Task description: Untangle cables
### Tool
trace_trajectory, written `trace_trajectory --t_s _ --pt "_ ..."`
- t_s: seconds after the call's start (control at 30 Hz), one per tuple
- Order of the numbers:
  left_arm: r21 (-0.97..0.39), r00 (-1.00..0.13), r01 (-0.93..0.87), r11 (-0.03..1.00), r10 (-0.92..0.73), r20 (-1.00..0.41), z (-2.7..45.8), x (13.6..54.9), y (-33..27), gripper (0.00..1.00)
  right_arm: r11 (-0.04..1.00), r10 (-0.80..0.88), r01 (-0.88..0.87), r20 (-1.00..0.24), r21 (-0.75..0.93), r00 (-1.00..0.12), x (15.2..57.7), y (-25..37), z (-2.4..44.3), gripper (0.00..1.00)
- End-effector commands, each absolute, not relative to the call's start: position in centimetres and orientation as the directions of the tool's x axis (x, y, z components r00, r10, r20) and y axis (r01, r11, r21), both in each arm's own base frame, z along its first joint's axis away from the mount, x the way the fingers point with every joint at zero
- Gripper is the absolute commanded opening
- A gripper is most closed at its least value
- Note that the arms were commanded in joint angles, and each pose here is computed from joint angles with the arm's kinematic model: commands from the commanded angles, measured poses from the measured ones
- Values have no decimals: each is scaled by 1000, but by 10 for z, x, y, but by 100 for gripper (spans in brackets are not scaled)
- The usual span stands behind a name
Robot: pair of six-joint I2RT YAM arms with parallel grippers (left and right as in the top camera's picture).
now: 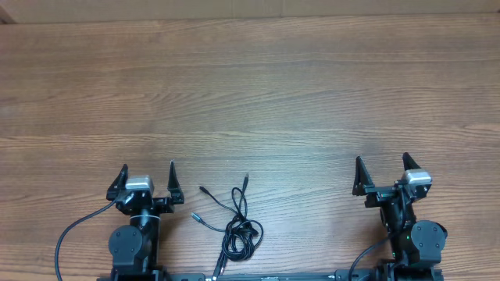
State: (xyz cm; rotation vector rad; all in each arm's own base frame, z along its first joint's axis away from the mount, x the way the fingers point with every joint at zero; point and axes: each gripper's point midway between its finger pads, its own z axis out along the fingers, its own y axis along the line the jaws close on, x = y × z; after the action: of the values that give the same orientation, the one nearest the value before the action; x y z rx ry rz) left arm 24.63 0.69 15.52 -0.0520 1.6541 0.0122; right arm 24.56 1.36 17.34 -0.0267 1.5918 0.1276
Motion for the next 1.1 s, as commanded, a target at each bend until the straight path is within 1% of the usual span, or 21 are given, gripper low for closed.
trace_trajectory --t_s 0.0,1.07 --pt "-34 -75 -43 998 -37 -996 156 246 7 100 994 63 -92 -998 65 -22 246 13 172 100" --pt "-37 -76 -31 999 -39 -996 156 246 5 100 994 63 -92 -998 65 -22 246 13 172 100"
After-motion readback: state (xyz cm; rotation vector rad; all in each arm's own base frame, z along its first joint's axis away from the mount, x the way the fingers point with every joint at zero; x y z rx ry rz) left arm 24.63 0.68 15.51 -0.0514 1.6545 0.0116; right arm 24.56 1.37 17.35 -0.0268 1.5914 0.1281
